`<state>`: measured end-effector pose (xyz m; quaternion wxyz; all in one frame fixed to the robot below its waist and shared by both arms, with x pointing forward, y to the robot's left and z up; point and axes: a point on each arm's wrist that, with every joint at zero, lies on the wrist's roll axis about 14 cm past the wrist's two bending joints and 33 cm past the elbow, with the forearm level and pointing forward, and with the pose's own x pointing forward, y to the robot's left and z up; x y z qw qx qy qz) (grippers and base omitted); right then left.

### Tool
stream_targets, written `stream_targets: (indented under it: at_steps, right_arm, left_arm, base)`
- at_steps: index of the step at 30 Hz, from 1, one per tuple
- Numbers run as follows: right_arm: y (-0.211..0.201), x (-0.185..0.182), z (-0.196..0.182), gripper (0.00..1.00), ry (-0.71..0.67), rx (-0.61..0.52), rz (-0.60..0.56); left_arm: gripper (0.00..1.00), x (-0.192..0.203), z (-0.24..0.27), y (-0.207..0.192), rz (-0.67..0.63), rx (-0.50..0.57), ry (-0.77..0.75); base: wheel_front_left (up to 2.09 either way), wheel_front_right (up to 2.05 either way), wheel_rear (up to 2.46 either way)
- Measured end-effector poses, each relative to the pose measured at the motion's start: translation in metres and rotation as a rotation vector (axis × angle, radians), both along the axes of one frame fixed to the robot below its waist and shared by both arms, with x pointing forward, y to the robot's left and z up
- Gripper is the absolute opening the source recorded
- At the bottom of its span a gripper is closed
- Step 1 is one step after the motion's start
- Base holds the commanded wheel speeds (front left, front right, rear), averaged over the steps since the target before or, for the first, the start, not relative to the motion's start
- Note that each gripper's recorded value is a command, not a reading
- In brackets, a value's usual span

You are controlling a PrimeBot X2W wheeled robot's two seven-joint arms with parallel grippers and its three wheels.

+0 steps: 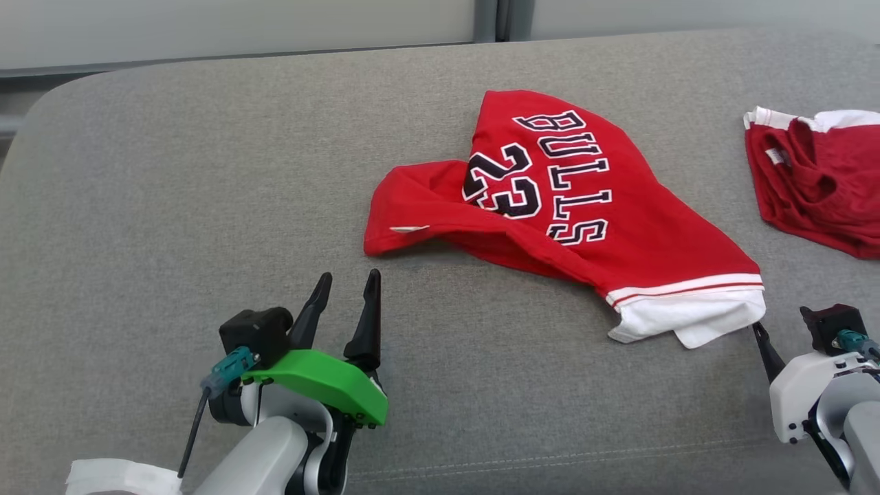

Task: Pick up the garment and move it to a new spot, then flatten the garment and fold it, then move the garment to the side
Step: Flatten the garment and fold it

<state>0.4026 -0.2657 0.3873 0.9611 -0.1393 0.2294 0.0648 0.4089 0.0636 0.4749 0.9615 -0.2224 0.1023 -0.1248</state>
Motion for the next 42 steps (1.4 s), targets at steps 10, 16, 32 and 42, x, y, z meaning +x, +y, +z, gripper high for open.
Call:
stream_targets:
  at_steps: [10, 16, 32, 42]
  right_arm:
    - [-0.042, -0.015, 0.037, 1.0, -0.129, 0.051, -0.142]
    - [-0.042, -0.017, 0.051, 1.0, -0.183, 0.08, -0.163]
    - [-0.035, -0.008, 0.06, 1.0, -0.207, 0.103, -0.163]
    - [-0.034, -0.007, 0.066, 1.0, -0.224, 0.105, -0.165]
  left_arm:
    - [1.0, 0.011, -0.019, -0.011, -0.035, 0.006, 0.062]
    - [1.0, 0.03, -0.028, -0.014, -0.038, -0.012, 0.103]
    - [1.0, 0.072, -0.093, -0.007, -0.017, 0.065, 0.313]
    - [1.0, 0.073, -0.105, -0.018, -0.061, 0.108, 0.312]
  base:
    - [0.0, 0.0, 0.0]
    - [0.0, 0.0, 0.0]
    - [0.0, 0.0, 0.0]
    - [0.0, 0.0, 0.0]
